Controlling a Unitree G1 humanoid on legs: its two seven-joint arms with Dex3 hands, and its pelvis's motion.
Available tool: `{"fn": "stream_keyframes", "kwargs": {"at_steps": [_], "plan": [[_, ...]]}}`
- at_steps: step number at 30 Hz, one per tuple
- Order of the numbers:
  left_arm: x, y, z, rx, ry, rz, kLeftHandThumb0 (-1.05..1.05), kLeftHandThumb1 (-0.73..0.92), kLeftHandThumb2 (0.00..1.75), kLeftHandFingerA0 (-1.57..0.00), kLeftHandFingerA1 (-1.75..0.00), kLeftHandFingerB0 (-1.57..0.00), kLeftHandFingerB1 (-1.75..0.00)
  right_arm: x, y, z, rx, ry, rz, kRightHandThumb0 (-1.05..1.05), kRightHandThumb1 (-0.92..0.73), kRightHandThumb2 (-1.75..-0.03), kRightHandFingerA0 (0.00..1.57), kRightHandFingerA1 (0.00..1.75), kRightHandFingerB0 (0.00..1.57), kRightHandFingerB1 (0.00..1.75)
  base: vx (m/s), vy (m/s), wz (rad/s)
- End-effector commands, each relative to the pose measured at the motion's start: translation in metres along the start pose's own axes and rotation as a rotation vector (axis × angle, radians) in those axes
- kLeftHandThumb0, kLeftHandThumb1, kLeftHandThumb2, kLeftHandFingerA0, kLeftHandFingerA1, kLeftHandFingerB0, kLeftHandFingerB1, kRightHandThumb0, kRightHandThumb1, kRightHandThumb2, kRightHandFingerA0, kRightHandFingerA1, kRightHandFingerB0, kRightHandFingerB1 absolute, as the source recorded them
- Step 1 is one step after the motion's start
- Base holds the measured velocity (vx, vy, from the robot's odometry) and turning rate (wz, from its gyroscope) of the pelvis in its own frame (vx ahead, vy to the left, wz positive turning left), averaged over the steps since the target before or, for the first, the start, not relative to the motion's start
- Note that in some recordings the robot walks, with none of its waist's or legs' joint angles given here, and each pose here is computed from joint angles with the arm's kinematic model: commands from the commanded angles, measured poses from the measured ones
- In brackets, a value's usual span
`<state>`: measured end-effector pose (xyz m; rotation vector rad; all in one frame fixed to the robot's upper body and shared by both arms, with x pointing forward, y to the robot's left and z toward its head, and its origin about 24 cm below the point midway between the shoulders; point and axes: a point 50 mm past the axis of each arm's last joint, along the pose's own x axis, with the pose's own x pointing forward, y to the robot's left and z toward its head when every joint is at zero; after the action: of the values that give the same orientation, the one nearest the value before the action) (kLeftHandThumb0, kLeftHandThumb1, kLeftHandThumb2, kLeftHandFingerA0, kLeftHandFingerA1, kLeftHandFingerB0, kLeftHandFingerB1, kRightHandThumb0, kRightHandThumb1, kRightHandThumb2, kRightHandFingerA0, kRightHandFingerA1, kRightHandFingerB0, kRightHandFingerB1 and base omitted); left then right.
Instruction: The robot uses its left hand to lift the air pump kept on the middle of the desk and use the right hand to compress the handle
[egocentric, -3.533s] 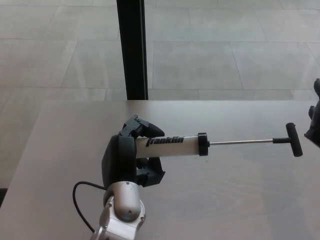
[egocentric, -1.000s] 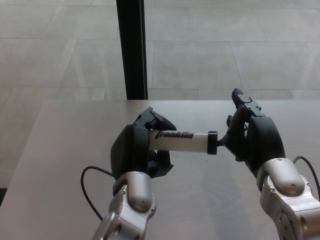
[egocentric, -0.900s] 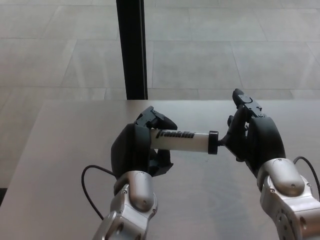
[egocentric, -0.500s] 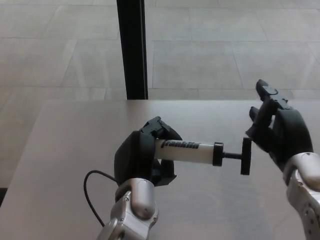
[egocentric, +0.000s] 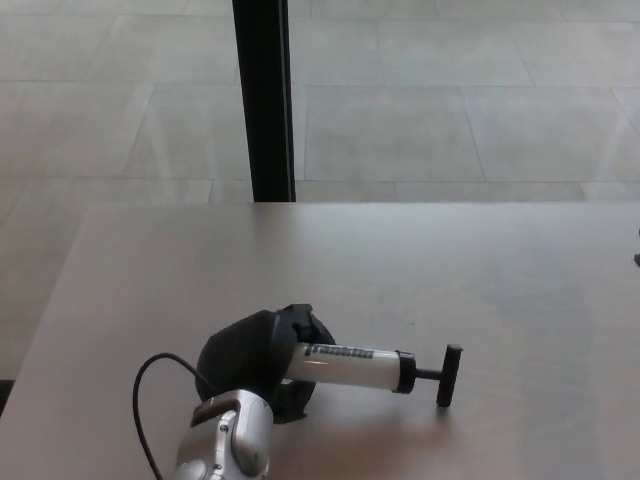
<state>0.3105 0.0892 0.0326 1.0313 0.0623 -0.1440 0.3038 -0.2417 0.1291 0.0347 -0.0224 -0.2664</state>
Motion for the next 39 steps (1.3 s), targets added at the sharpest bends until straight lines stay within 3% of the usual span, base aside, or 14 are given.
{"fn": "stream_keyframes", "kwargs": {"at_steps": [1, 2, 4, 5, 6, 8, 11, 22, 23, 27, 35, 36, 38, 39], "plan": [[-0.006, -0.022, -0.026, 0.226, 0.184, -0.196, -0.33, 0.68, 0.72, -0.70, -1.35, -0.54, -0.71, 0.000, -0.004, 0.001, 0.017, -0.024, -0.057, -0.79, -0.92, -0.80, 0.21, 0.50, 0.29, 0.40, 0.00, 0.000, 0.00], [-0.004, -0.021, -0.023, 0.224, 0.199, -0.220, -0.53, 0.70, 0.60, -0.53, -1.15, -0.38, -0.63, 0.001, -0.003, 0.001, 0.017, -0.022, -0.060, -0.78, -0.85, -1.22, 0.24, 0.58, 0.29, 0.52, 0.00, 0.000, 0.00], [0.000, -0.018, -0.017, 0.235, 0.229, -0.304, -0.60, 0.71, 0.61, -0.38, -0.97, -0.33, -0.56, 0.002, -0.001, 0.000, 0.013, -0.014, -0.069, -0.77, -0.85, -1.22, 0.26, 0.59, 0.32, 0.52, 0.00, 0.000, 0.00], [0.001, -0.015, -0.015, 0.238, 0.231, -0.323, -0.68, 0.53, 0.97, -0.34, -0.72, -0.17, -0.52, 0.002, -0.001, 0.000, 0.014, -0.014, -0.067, -0.77, -0.84, -1.22, 0.25, 0.60, 0.32, 0.53, 0.00, 0.000, 0.00], [0.001, -0.012, -0.012, 0.228, 0.245, -0.332, -0.72, 0.69, 0.61, -0.20, -0.67, -0.26, -0.38, 0.002, 0.000, 0.000, 0.021, -0.011, -0.068, -0.78, -0.84, -1.21, 0.26, 0.61, 0.31, 0.52, 0.00, 0.000, 0.00], [0.003, -0.009, -0.010, 0.227, 0.249, -0.361, -0.79, 0.67, 0.62, -0.08, -0.54, -0.19, -0.32, 0.001, 0.000, 0.001, 0.010, -0.012, -0.072, -0.78, -0.84, -1.22, 0.28, 0.63, 0.31, 0.52, 0.00, 0.000, 0.00], [0.004, -0.001, -0.008, 0.225, 0.246, -0.416, -0.96, 0.62, 1.00, 0.00, -0.20, -0.07, -0.12, 0.002, -0.002, 0.003, 0.010, -0.023, -0.079, -0.75, -0.84, -1.21, 0.24, 0.62, 0.33, 0.54, 0.00, 0.000, 0.00], [0.004, 0.008, -0.009, 0.239, 0.250, -0.490, -1.00, 0.63, 1.07, 0.00, -0.17, 0.00, 0.00, 0.003, -0.007, 0.004, -0.004, -0.022, -0.094, -0.76, -0.84, -1.20, 0.28, 0.69, 0.22, 0.51, 0.00, 0.000, 0.00], [0.004, 0.010, -0.007, 0.236, 0.248, -0.488, -1.00, 0.62, 1.07, 0.00, -0.17, -0.01, 0.00, 0.003, -0.007, 0.005, -0.007, -0.022, -0.089, -0.79, -0.92, -0.79, 0.24, 0.71, 0.26, 0.40, 0.00, 0.000, 0.00], [0.002, 0.025, -0.003, 0.240, 0.197, -0.467, -1.02, 0.64, 1.09, 0.00, -0.18, 0.00, 0.00, 0.001, -0.009, 0.006, -0.019, -0.030, -0.090, -0.79, -0.92, -0.78, 0.24, 0.70, 0.24, 0.39, 0.00, 0.000, 0.00], [-0.023, 0.102, -0.015, -0.132, -0.095, -0.122, -0.94, 0.68, 1.01, 0.00, -0.14, -0.01, -0.05, -0.005, -0.036, 0.004, -0.030, -0.009, -0.128, -0.82, -0.92, -0.77, 0.19, 0.69, 0.23, 0.39, 0.00, 0.000, 0.00], [-0.027, 0.116, -0.019, -0.121, -0.096, -0.123, -0.99, 0.72, 1.04, 0.00, -0.12, 0.00, 0.00, -0.006, -0.040, 0.003, -0.030, -0.006, -0.148, -0.80, -0.81, -1.20, 0.27, 0.69, 0.20, 0.50, 0.00, 0.000, 0.00], [-0.037, 0.143, -0.025, -0.125, -0.107, -0.109, -1.03, 0.73, 1.07, 0.00, -0.14, 0.00, 0.00, -0.008, -0.049, 0.003, -0.037, -0.005, -0.166, -0.80, -0.92, -0.78, 0.20, 0.70, 0.23, 0.40, 0.00, 0.000, 0.00], [-0.042, 0.155, -0.028, -0.120, -0.113, -0.094, -1.04, 0.72, 1.08, 0.00, -0.15, 0.00, 0.00, -0.009, -0.053, 0.003, -0.044, -0.007, -0.177, -0.77, -0.82, -1.20, 0.26, 0.68, 0.19, 0.51, 0.00, 0.000, 0.00]]}}
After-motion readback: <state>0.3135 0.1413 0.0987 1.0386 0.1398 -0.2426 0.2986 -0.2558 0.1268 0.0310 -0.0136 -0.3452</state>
